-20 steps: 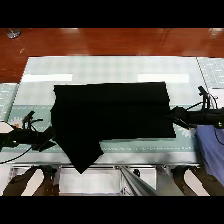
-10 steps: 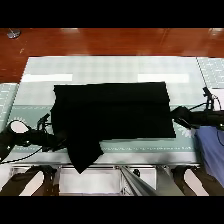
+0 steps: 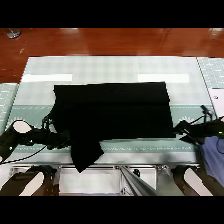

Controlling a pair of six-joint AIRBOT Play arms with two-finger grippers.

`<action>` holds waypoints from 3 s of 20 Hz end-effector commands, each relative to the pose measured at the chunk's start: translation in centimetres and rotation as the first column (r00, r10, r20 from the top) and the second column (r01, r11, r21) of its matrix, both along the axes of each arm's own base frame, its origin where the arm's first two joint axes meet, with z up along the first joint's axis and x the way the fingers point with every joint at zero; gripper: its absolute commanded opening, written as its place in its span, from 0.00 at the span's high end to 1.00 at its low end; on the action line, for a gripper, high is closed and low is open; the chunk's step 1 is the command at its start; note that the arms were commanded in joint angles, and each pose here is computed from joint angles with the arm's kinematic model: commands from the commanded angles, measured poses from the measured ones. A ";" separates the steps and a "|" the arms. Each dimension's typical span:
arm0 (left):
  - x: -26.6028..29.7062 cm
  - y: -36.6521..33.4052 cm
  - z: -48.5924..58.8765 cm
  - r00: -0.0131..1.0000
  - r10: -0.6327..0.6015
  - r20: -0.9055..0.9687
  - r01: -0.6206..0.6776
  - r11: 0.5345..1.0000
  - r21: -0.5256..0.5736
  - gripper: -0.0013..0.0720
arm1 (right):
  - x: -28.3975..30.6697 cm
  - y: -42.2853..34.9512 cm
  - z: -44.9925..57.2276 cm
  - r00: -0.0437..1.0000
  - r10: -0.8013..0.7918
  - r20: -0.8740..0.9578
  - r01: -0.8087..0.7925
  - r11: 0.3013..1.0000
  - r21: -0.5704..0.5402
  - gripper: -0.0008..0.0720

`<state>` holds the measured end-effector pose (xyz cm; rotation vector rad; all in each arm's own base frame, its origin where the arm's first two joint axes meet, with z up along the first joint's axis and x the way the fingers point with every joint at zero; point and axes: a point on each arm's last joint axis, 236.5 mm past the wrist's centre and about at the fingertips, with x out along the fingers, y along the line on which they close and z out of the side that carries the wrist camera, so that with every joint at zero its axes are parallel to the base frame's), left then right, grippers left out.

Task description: Fold the shirts.

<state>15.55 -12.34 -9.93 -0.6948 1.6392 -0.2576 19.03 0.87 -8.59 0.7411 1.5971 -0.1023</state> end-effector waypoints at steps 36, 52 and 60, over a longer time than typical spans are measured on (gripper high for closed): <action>30.2 7.2 5.8 0.912 0.233 0.339 -0.224 0.972 -0.065 0.95 | 26.5 2.8 3.9 0.938 -0.030 0.346 -0.038 0.982 0.187 0.96; 25.7 9.2 9.1 0.946 0.143 0.292 -0.128 0.989 -0.070 0.03 | 23.2 -3.3 1.4 0.973 -0.065 0.222 0.034 0.990 0.140 0.14; 25.5 4.3 10.6 0.927 0.052 0.372 -0.039 0.998 -0.042 0.03 | 23.9 2.6 -1.9 0.983 -0.004 0.182 -0.038 0.973 0.227 0.14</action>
